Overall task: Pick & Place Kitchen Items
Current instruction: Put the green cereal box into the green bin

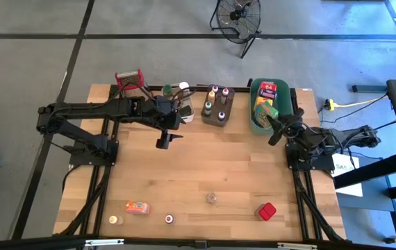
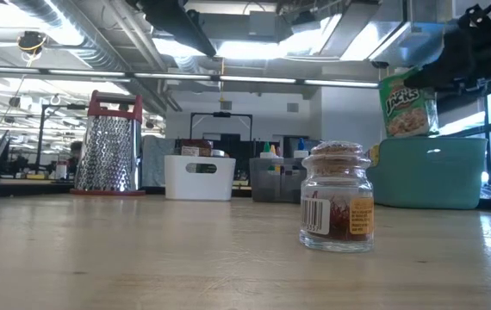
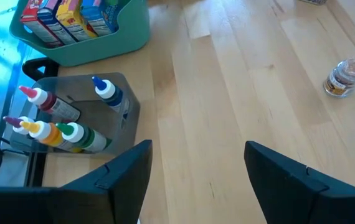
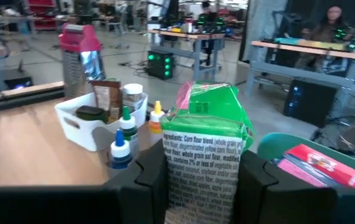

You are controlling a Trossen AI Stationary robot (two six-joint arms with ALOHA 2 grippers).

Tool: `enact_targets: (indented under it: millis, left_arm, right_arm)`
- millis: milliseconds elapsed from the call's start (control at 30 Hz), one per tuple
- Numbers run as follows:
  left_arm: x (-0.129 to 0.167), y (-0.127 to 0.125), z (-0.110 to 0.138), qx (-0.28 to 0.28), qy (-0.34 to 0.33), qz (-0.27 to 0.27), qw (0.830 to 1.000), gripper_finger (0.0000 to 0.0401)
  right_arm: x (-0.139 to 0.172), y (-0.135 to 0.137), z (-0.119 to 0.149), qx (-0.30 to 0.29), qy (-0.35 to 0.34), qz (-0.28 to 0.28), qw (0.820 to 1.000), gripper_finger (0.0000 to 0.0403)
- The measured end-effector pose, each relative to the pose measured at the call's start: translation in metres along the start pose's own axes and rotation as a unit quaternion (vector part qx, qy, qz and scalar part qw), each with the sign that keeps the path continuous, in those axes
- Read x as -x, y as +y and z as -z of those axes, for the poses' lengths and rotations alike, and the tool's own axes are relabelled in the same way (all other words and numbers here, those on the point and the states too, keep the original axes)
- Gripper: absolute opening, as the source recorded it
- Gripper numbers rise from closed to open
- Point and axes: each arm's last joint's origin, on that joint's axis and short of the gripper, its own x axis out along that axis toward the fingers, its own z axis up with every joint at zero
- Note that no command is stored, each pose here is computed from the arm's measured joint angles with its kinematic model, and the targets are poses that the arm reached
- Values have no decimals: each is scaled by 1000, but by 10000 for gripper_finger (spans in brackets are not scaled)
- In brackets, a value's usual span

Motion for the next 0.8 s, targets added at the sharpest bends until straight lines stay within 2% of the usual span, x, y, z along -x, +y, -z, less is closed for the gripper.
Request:
enact_targets:
  millis: [233, 500, 800]
  left_arm:
    - [0, 0, 0, 0, 2, 1, 1000, 251]
    - [0, 0, 1, 0, 4, 1, 1000, 251]
    - [0, 0, 1, 0, 4, 1, 1000, 251]
  right_arm:
    - [-3, -1, -2, 18, -5, 3, 1000, 120]
    - [-3, 2, -3, 27, -6, -48, 998, 120]
    - [-4, -1, 2, 26, 17, -33, 999, 120]
